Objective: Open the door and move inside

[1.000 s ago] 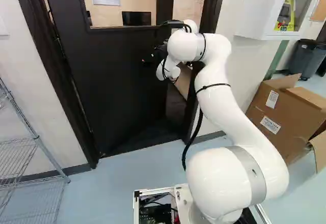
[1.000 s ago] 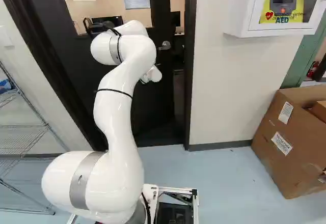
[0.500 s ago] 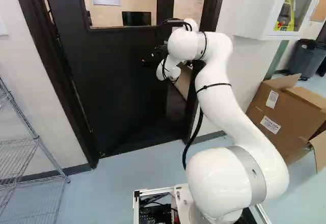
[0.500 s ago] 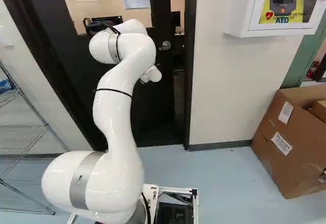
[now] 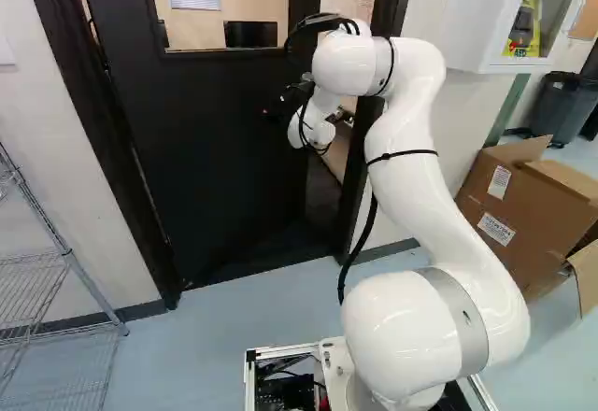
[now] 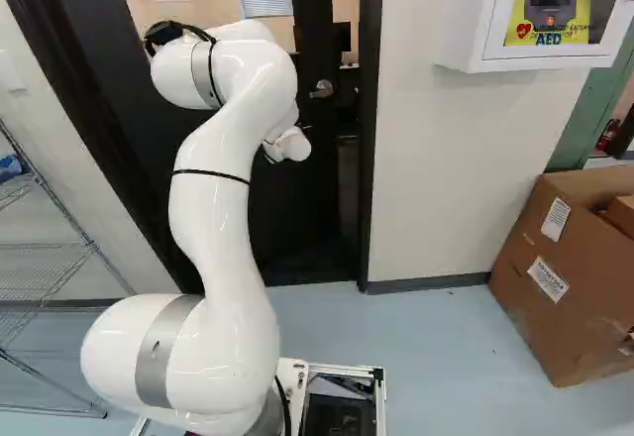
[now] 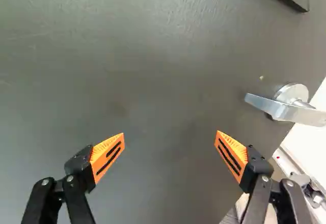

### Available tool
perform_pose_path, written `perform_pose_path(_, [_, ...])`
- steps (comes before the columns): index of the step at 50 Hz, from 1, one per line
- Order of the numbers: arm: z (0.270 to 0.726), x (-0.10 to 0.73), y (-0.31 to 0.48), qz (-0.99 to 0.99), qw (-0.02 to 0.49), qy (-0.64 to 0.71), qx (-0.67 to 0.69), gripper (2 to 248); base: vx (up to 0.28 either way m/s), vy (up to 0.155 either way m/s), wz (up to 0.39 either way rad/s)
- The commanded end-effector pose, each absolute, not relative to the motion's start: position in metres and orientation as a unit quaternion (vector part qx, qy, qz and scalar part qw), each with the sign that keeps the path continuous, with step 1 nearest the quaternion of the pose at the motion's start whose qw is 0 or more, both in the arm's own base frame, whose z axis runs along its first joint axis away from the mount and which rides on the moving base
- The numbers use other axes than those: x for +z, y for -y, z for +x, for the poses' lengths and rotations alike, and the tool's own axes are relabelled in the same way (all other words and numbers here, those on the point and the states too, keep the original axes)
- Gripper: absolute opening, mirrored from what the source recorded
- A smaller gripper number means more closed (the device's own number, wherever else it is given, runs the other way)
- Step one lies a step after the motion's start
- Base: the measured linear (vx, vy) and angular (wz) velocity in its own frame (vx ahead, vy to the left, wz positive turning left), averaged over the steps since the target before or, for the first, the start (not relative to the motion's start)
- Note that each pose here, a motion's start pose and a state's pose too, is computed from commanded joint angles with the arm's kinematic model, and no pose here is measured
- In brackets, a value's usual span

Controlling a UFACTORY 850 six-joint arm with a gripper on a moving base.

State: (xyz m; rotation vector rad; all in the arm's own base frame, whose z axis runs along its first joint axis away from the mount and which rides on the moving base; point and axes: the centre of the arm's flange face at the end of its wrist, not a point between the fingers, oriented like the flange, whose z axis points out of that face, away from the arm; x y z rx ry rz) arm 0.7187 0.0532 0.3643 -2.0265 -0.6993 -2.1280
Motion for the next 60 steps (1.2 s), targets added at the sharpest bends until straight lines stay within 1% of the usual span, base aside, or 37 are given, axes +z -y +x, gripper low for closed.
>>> perform_pose_path(60, [0.601, 0.39, -0.04, -0.719, 0.048, 0.143, -0.678, 247, 0.0, 0.0, 0.0])
